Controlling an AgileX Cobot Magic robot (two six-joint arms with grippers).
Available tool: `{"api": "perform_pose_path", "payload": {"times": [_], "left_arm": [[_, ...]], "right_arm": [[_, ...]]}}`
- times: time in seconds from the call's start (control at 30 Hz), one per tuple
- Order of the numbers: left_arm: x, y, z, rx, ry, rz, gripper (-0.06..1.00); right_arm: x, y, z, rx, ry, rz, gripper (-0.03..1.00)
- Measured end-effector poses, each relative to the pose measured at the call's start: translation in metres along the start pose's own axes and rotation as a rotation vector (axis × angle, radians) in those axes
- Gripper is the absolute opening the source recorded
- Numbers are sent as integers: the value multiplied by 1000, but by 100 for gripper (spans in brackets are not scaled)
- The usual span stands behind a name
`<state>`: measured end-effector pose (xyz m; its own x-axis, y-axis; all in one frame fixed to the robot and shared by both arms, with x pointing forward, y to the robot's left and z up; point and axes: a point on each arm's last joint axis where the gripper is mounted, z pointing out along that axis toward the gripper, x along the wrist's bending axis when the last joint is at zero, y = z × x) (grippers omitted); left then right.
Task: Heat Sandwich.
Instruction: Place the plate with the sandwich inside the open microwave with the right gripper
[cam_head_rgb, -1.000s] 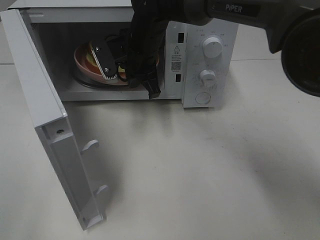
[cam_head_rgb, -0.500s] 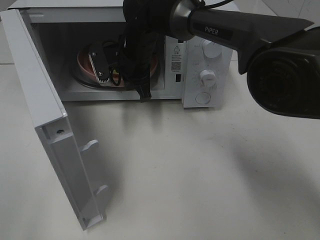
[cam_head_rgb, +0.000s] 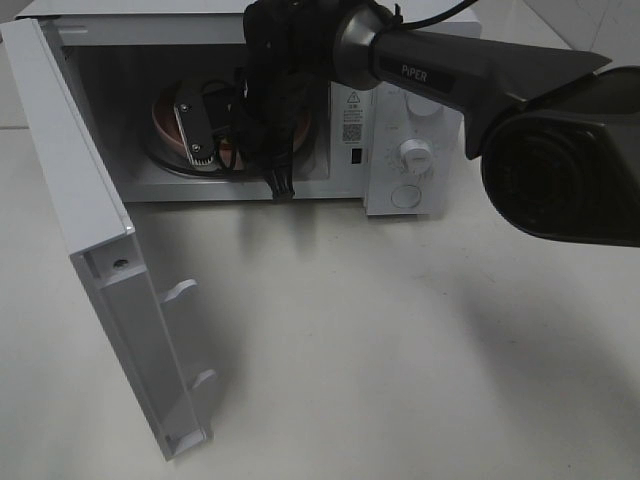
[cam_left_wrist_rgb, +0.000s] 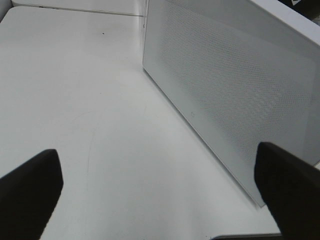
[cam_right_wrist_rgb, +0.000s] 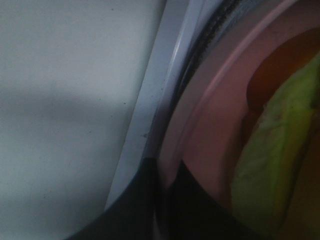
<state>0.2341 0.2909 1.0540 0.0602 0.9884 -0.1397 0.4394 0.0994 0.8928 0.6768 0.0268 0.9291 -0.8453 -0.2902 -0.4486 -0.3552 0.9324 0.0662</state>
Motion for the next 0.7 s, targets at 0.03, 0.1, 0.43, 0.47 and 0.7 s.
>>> {"api": "perform_pose_path", "payload": {"times": [0.03,0.1,0.43,0.47,0.7], "left_arm": [[0,0,0,0,0,0,98],[0,0,0,0,0,0,98],[0,0,0,0,0,0,98],[0,0,0,0,0,0,98],[0,0,0,0,0,0,98]], "right_arm": [[0,0,1,3,-3,5,6],[-1,0,1,3,-8,16,7],[-1,-1,1,8,-17,78,40],[-1,-1,1,6,-16,92,51],[-1,1,0,-13,-9,122,75]]}}
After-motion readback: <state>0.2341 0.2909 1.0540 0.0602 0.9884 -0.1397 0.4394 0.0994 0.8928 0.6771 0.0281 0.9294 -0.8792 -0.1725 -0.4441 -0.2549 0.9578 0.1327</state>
